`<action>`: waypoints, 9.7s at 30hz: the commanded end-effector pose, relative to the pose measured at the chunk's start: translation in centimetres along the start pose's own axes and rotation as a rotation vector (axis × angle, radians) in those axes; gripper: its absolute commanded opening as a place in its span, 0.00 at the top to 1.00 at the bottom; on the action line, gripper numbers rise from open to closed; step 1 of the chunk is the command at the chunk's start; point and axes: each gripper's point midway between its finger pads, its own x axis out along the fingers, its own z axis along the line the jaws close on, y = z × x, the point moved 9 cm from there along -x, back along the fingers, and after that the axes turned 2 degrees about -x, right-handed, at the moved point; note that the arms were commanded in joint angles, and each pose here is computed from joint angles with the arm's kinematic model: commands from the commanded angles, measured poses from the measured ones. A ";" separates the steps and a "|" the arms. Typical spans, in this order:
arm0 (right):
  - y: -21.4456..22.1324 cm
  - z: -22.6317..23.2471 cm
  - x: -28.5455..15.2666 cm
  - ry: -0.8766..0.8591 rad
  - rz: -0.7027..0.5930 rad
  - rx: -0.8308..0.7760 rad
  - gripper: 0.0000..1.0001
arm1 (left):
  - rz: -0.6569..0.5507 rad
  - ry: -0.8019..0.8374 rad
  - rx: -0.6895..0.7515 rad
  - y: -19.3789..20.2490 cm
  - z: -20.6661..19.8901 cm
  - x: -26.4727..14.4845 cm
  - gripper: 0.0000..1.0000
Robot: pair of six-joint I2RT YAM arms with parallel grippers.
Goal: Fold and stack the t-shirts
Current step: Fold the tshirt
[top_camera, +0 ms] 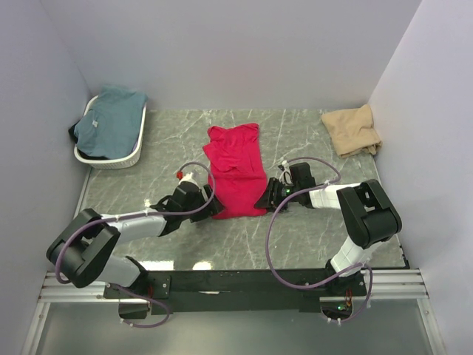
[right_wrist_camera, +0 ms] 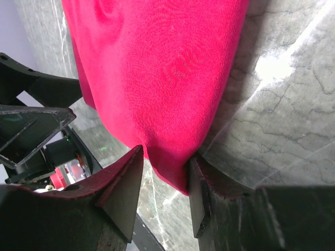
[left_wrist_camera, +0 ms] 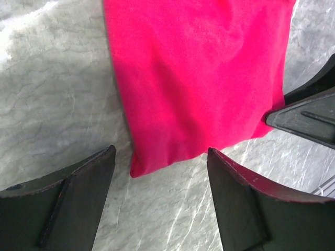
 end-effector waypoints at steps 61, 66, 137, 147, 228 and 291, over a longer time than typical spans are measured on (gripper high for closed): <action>1.7 -1.6 -1.9 0.283 0.005 0.005 1.00 | 0.303 -0.326 0.070 5.4 4.8 -2.1 0.99; 1.7 -0.8 -2.9 0.292 -0.012 -0.016 1.00 | 0.297 -0.294 0.085 4.9 4.0 -2.8 0.99; -11.3 10.7 -3.3 0.113 -0.041 -0.279 0.98 | 0.029 -0.185 0.199 -16.1 -7.4 -0.9 0.99; -16.8 10.4 -1.4 0.090 -0.040 -0.261 0.98 | 0.006 -0.165 0.180 -21.4 -6.6 2.3 0.99; -26.6 5.2 5.7 0.166 -0.164 -0.242 0.44 | -0.054 0.109 0.140 -28.0 -3.1 13.9 0.35; -16.8 4.5 8.7 -0.192 0.081 -0.154 0.53 | 0.062 0.082 0.061 -16.7 -1.7 9.5 0.35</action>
